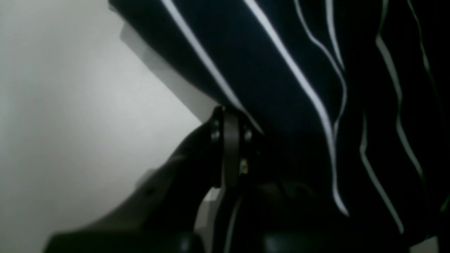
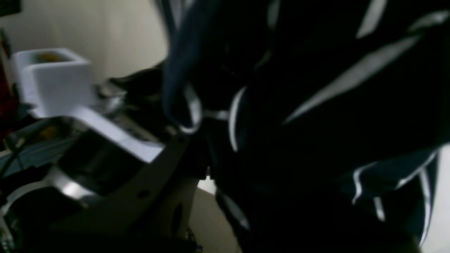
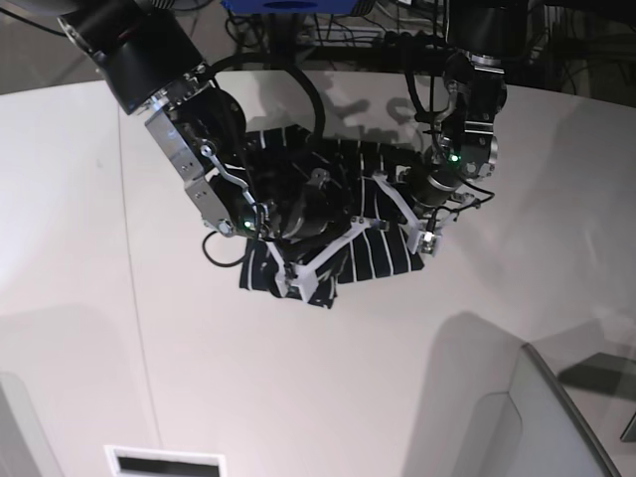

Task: Layout the t-shirt on the table in an organized manner, then fold the t-shirt properly
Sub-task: 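Lift the right gripper's end and fold it over toward the left gripper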

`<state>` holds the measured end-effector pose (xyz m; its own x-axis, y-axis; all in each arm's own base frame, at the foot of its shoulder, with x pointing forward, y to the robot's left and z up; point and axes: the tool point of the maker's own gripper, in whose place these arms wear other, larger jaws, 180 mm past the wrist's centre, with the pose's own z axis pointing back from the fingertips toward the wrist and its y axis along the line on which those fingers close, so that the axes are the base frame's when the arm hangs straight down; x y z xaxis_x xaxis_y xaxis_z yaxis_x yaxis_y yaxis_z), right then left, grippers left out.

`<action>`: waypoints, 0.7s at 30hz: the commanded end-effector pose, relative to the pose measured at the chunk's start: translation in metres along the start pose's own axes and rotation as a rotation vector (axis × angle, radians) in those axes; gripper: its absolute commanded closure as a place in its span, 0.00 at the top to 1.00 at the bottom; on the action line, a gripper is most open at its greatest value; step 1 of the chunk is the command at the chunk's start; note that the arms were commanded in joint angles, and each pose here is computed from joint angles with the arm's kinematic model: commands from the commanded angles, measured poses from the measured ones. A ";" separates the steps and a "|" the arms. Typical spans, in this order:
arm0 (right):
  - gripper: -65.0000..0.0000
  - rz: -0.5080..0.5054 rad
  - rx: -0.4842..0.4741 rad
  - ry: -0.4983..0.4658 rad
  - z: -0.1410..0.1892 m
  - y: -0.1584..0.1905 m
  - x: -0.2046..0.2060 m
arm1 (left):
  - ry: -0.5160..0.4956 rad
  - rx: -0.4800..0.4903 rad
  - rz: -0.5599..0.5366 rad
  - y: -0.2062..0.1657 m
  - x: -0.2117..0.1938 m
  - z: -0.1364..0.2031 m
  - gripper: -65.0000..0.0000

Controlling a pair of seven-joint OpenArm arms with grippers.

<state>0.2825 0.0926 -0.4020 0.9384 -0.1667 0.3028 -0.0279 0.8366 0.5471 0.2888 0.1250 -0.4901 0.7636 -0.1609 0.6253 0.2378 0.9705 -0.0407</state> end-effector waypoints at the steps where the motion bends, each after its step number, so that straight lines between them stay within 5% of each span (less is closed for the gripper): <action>1: 0.00 0.019 0.044 -0.040 0.005 0.017 0.018 | 0.012 -0.010 -0.006 -0.003 0.000 0.001 0.00; 21: 0.00 0.042 0.027 -0.026 -0.013 0.026 0.016 | -0.096 0.129 -0.038 0.042 0.029 0.037 0.00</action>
<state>0.2913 0.1072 -0.4101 0.9387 -0.1395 0.3154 -0.0493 0.8509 0.5230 0.2833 0.1657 -0.4612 0.7368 -0.1881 0.6494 0.1891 0.9795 0.0691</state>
